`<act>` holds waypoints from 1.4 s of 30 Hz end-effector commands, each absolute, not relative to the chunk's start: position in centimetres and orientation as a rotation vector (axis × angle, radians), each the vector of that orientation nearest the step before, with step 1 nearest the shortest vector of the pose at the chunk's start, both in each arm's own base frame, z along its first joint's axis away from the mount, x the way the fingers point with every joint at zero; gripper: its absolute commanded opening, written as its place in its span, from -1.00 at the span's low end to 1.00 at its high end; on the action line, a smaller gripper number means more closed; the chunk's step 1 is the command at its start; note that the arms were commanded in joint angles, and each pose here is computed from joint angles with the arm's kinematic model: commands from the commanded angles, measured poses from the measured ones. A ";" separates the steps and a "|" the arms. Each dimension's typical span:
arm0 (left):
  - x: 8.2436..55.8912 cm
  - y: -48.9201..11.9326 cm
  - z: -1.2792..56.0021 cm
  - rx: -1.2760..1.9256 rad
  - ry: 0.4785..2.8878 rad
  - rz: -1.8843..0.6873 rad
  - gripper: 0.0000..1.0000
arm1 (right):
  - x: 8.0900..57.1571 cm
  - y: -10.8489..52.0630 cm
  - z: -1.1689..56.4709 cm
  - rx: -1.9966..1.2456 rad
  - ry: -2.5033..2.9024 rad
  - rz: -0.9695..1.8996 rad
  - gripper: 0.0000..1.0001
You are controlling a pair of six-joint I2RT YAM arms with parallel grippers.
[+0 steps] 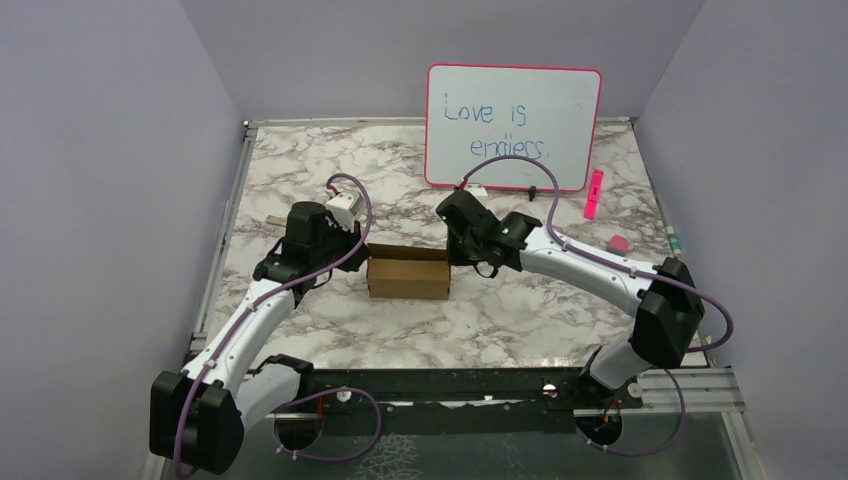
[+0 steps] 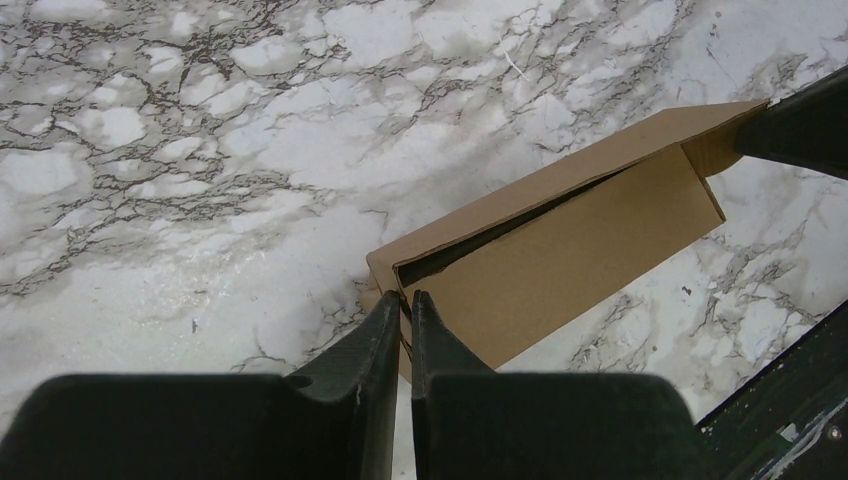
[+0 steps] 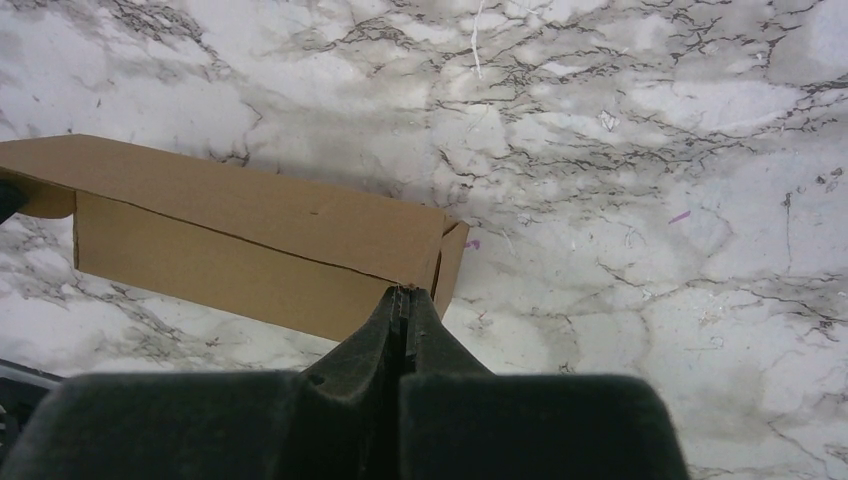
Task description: Fold the paper box
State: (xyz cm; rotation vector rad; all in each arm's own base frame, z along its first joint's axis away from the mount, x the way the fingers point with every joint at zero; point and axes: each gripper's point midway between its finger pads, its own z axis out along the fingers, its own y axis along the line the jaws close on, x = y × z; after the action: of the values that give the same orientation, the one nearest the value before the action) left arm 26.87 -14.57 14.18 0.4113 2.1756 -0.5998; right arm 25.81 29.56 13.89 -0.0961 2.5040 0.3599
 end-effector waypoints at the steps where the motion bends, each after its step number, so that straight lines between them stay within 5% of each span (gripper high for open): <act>1: 26.5 -15.2 14.7 0.429 2.152 -0.633 -0.83 | 25.2 29.6 12.4 -0.148 2.530 0.366 -0.99; 31: 21.3 -17.3 12.2 0.018 2.206 -0.886 -0.79 | 21.6 29.2 8.7 -0.325 2.410 0.643 -0.93; 42: 20.5 -16.5 13.2 -0.074 2.158 -0.824 -0.36 | 20.8 28.5 11.9 -0.375 2.279 0.723 -0.63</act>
State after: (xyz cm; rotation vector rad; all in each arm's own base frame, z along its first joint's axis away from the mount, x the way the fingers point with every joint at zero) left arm 21.41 -16.67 12.73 -0.0232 2.1370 -0.8152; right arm 22.58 28.55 11.11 -0.2839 2.2842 0.6700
